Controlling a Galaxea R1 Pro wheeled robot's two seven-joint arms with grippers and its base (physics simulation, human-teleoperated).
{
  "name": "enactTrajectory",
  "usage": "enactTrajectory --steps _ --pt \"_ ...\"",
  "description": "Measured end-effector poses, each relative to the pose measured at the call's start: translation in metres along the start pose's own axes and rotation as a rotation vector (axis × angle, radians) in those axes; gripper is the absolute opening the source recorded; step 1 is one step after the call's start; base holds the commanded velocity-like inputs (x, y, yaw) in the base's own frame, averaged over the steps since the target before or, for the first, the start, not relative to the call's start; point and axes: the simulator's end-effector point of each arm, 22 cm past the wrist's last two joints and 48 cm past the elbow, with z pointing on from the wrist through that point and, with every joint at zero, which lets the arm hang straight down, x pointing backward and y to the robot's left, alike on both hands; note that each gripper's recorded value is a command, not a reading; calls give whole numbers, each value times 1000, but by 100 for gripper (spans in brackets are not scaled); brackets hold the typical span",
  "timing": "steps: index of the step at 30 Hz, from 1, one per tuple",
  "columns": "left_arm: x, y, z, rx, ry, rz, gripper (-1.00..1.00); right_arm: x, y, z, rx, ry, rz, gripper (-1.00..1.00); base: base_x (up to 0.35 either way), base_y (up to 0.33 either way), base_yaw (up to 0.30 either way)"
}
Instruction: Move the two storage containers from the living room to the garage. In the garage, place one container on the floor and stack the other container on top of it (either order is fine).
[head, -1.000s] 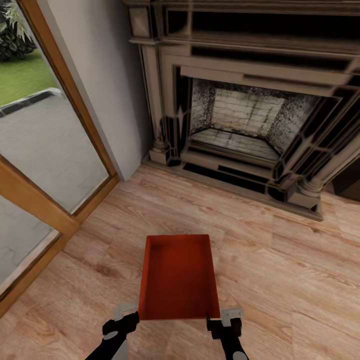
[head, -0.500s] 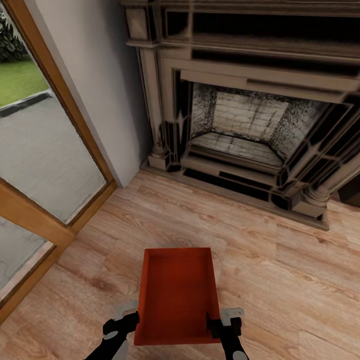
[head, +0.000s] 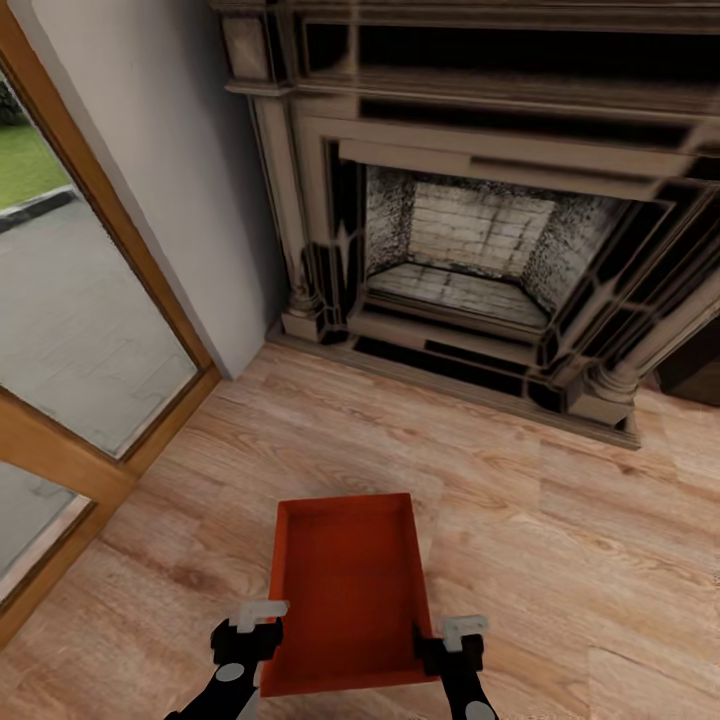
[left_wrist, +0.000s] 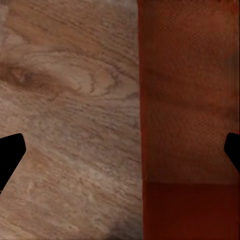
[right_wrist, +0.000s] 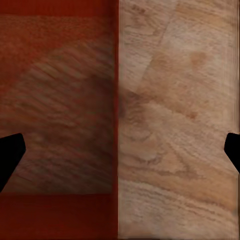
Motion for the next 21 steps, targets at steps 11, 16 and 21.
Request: enactTrajectory --steps 11,16,21 --pt "-4 2 0 -4 -8 -14 100 2 2 -1 -7 4 -5 100 0 0 -56" --pt "-5 2 0 -5 -9 -17 100 3 2 -1 -9 7 -6 100 0 0 0" --pt "-5 2 0 -6 -10 -19 100 3 3 -1 -10 7 -5 100 0 0 0"
